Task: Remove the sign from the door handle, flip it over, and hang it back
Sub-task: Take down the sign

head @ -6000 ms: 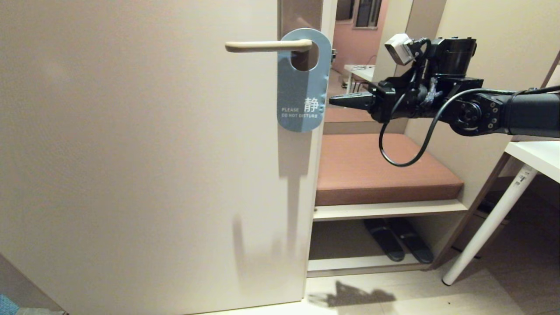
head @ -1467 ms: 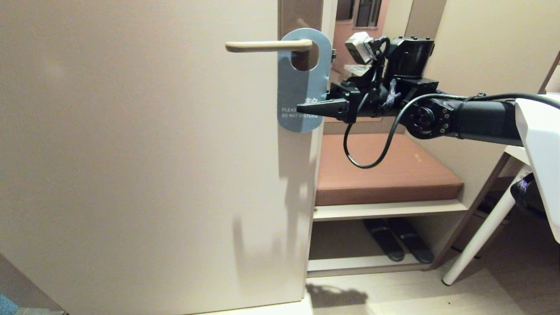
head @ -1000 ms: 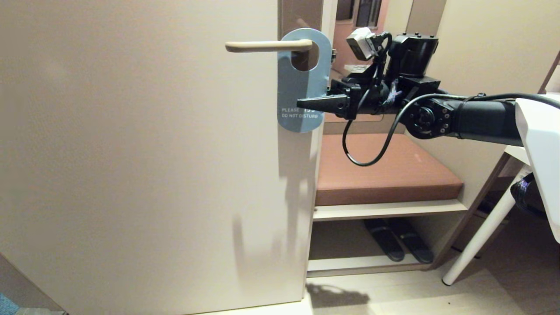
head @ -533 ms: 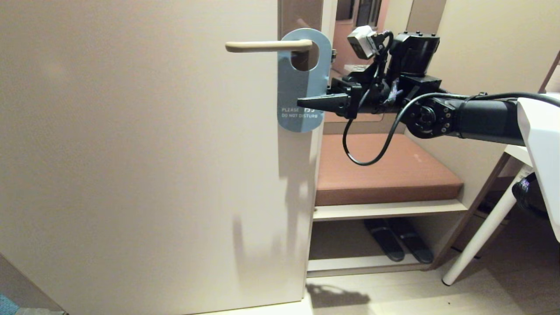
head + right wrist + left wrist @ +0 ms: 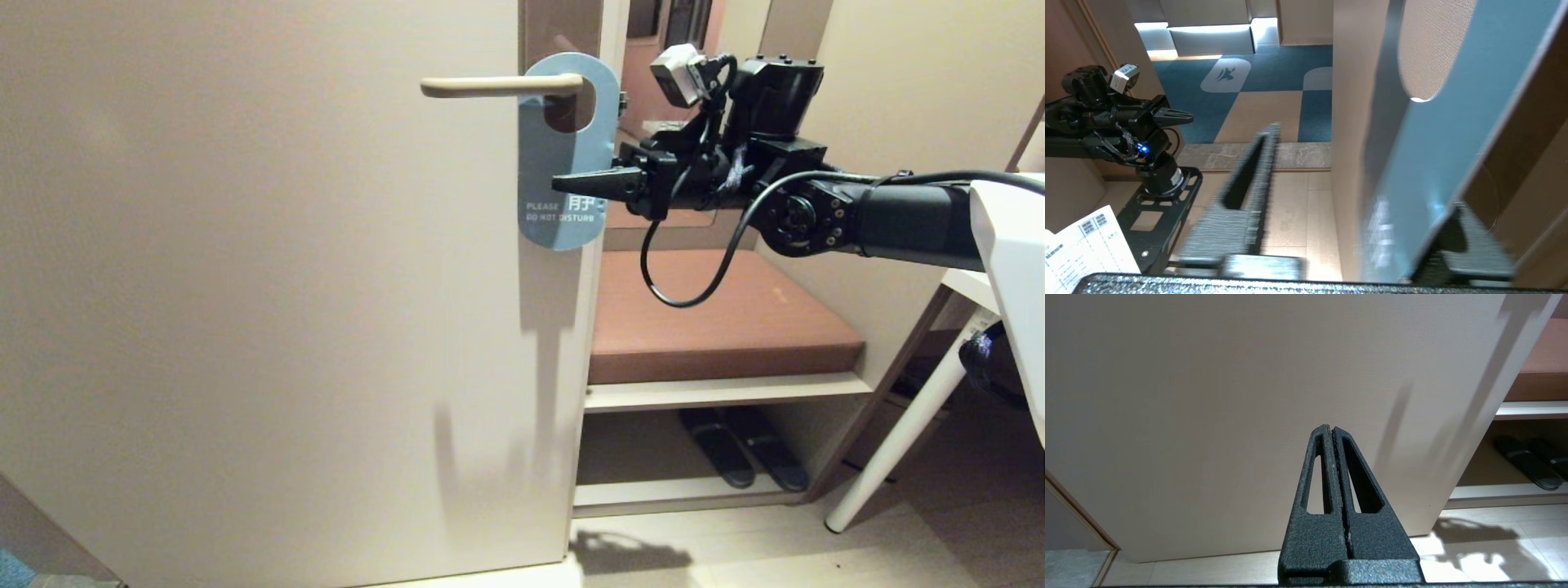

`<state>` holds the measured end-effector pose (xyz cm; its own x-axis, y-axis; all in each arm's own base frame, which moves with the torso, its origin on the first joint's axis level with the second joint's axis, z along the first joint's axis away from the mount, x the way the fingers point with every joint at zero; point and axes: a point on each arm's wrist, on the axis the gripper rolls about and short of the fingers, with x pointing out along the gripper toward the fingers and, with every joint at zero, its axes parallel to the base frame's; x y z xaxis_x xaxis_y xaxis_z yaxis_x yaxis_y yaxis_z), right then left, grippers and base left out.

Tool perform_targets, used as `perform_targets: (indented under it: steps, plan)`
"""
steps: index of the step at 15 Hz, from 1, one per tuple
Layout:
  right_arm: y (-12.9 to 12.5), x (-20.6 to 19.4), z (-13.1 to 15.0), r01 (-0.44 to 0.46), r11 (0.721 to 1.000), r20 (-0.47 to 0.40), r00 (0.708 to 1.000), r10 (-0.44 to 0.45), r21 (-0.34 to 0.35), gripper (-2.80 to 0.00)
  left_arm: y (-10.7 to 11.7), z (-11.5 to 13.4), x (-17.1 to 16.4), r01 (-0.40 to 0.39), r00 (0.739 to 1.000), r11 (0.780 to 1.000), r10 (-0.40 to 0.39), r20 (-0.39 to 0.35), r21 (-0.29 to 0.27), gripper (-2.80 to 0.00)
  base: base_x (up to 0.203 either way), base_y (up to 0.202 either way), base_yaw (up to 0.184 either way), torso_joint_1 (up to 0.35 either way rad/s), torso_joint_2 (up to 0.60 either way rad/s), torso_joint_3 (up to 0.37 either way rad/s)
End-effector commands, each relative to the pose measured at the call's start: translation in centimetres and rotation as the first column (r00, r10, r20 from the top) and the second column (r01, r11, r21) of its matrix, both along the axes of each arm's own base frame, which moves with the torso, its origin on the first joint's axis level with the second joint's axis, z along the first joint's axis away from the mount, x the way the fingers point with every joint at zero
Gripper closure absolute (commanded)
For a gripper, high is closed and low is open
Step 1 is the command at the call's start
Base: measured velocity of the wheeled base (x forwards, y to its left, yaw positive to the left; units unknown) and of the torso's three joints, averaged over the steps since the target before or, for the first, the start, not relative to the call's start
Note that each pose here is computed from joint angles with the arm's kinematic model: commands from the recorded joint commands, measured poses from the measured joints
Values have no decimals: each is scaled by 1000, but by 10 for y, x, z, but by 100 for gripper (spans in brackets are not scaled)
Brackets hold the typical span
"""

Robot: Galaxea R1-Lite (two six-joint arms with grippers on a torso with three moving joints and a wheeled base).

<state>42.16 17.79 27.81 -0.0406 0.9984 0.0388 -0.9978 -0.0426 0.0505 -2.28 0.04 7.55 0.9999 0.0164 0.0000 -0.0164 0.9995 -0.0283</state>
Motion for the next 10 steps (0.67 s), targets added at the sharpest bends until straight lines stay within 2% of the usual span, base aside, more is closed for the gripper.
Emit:
perform_targets:
  steps: [1, 10]
  plan:
    - [0, -1, 2, -8, 1000, 12, 1000, 8, 4, 0, 0, 0, 0, 0, 1000, 1000, 0, 0, -1, 0, 0, 0, 0, 0, 0, 0]
    - [0, -1, 3, -8, 1000, 25, 1000, 7, 8, 0, 0, 0, 0, 0, 1000, 1000, 0, 0, 0, 0, 0, 0, 0, 0, 0, 0]
